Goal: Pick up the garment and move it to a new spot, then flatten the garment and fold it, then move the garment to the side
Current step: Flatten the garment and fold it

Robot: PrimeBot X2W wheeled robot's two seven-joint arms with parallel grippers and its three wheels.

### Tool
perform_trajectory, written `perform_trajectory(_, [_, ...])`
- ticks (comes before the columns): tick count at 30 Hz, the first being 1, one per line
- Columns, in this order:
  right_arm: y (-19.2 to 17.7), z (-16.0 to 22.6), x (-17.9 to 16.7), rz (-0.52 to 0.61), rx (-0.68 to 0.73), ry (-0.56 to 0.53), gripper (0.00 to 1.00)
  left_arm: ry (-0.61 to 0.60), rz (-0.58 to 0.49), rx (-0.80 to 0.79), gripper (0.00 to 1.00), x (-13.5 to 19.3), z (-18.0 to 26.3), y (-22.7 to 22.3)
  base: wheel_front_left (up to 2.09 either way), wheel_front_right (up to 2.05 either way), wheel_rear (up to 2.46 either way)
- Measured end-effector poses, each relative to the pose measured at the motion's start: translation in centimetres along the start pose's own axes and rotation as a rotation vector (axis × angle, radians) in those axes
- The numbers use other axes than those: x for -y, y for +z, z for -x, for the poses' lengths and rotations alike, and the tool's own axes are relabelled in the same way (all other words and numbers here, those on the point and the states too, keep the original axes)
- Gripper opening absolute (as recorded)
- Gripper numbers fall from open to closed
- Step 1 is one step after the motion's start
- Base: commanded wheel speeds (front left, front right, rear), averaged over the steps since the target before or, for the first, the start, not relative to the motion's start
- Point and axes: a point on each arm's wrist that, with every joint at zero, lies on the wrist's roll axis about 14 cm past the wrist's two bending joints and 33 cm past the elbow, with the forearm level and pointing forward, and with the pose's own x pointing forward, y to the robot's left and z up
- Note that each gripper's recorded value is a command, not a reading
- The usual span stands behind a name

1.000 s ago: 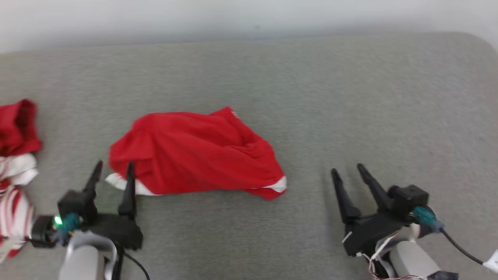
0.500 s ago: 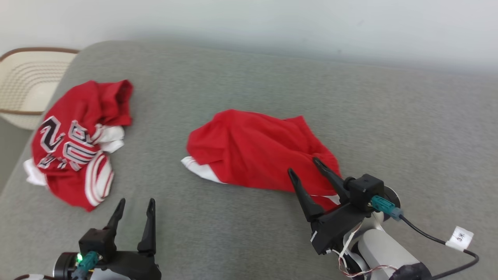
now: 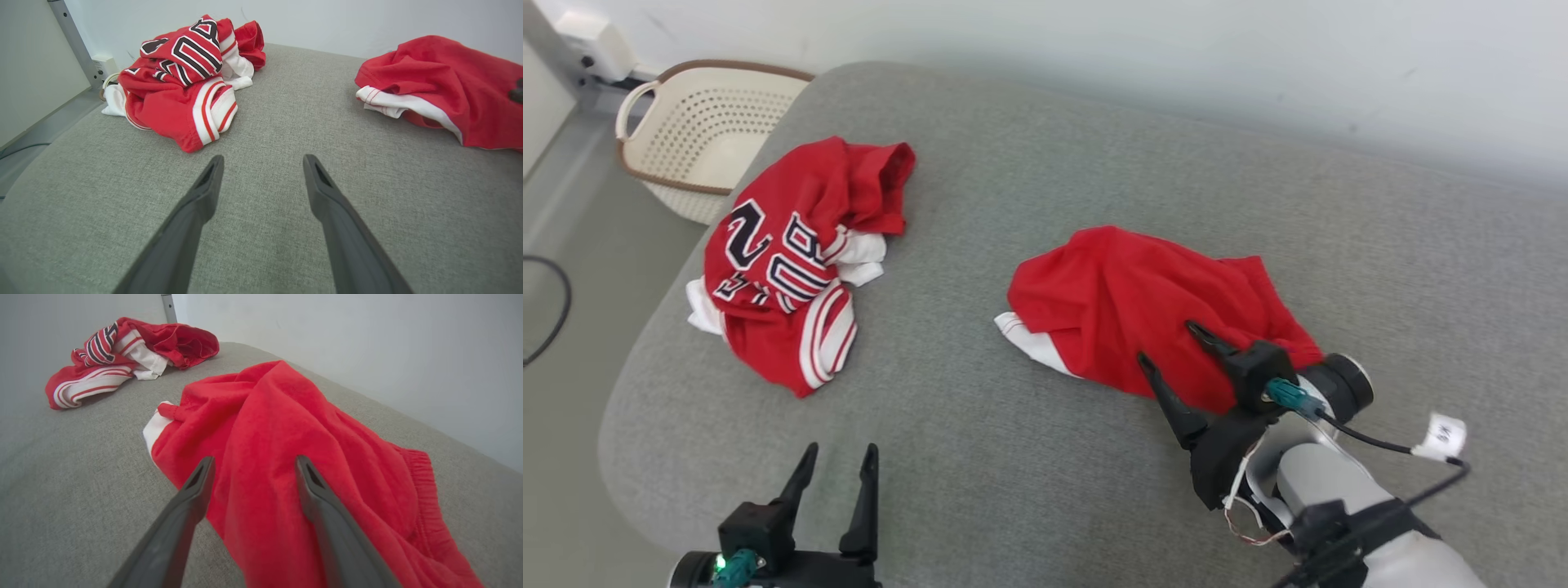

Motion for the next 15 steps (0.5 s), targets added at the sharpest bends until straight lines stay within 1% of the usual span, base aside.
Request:
perform_trajectory(3, [-1.0, -0.8, 0.1, 0.079, -0.059, 0.028, 1.0, 0.009, 0.004, -0.012, 1.0, -0.2, 0.3, -0.3, 0.0, 0.0, 0.0])
perform_trajectory(6, [-2.7, -1.2, 0.8, 0.129, -0.141, 0.03, 1.0, 0.022, 0.01, -0.021, 1.0, -0.5, 0.6, -0.6, 0.0, 0.0, 0.0])
perform_trajectory(7, [-3.1, -1.3, 1.3, 0.141, -0.167, 0.023, 0.93, 0.022, 0.01, -0.024, 1.0, -0.5, 0.6, -0.7, 0.0, 0.0, 0.0])
perform_trajectory(8, [-3.3, -1.4, 1.8, 0.153, -0.182, 0.016, 0.52, 0.023, 0.01, -0.026, 1.0, -0.5, 0.7, -0.8, 0.0, 0.0, 0.0])
perform_trajectory(9, [-3.4, -1.5, 2.2, 0.163, -0.196, 0.01, 0.35, 0.026, 0.014, -0.028, 1.0, -0.5, 0.7, -0.8, 0.0, 0.0, 0.0])
perform_trajectory(10, [-3.5, -1.7, 2.5, 0.166, -0.205, 0.003, 0.0, 0.029, 0.013, -0.03, 1.0, -0.6, 0.8, -0.9, 0.0, 0.0, 0.0])
perform_trajectory(14, [-3.2, -2.4, 2.9, 0.159, -0.199, -0.01, 0.0, 0.041, 0.02, -0.032, 1.0, -0.9, 0.9, -0.9, 0.0, 0.0, 0.0])
perform_trajectory(15, [-2.3, -2.8, 3.4, 0.154, -0.172, -0.025, 0.0, 0.043, 0.024, -0.033, 1.0, -0.9, 1.0, -1.0, 0.0, 0.0, 0.0])
